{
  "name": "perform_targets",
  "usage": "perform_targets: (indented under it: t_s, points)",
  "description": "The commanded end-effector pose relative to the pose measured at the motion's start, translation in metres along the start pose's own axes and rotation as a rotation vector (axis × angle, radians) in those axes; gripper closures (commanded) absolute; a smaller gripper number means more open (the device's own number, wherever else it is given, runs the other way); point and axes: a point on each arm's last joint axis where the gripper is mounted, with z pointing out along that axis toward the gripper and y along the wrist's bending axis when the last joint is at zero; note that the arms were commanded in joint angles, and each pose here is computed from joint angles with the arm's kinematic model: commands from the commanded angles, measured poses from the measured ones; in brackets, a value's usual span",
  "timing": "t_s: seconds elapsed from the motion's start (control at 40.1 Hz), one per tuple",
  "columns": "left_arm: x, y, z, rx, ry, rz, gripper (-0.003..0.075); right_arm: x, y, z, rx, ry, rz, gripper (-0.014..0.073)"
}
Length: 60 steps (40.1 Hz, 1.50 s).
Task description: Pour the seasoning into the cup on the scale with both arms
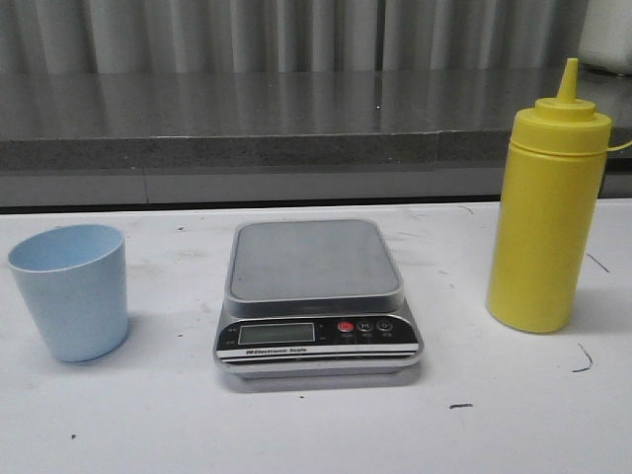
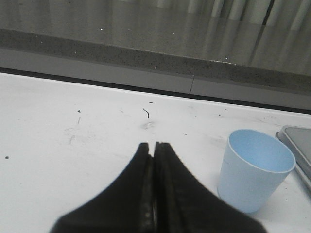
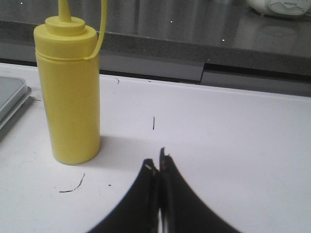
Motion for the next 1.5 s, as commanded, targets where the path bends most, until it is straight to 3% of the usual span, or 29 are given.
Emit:
perform_targets:
  t_s: [0.0,1.222,1.346,1.471]
  points:
    - [0.000,0.000,0.000,0.011,-0.070,-0.010,0.0740,-0.010,-0.001,-0.002,0.009,-0.096,-0.002,0.0706]
    - [-0.004,0.000,0.000,0.018,-0.119,-0.010,0.0740,-0.010,-0.001,-0.002,0.009,-0.099,-0.002,0.0706]
    - [-0.010,-0.001,-0.001,0.026,-0.177,-0.013,0.0740,-0.014,-0.001,-0.002,0.004,-0.143,0.041,0.0706]
    - [-0.025,-0.003,-0.005,0.051,-0.354,-0.029,0.0740,-0.024,-0.001,-0.005,0.004,-0.242,0.096,0.0706]
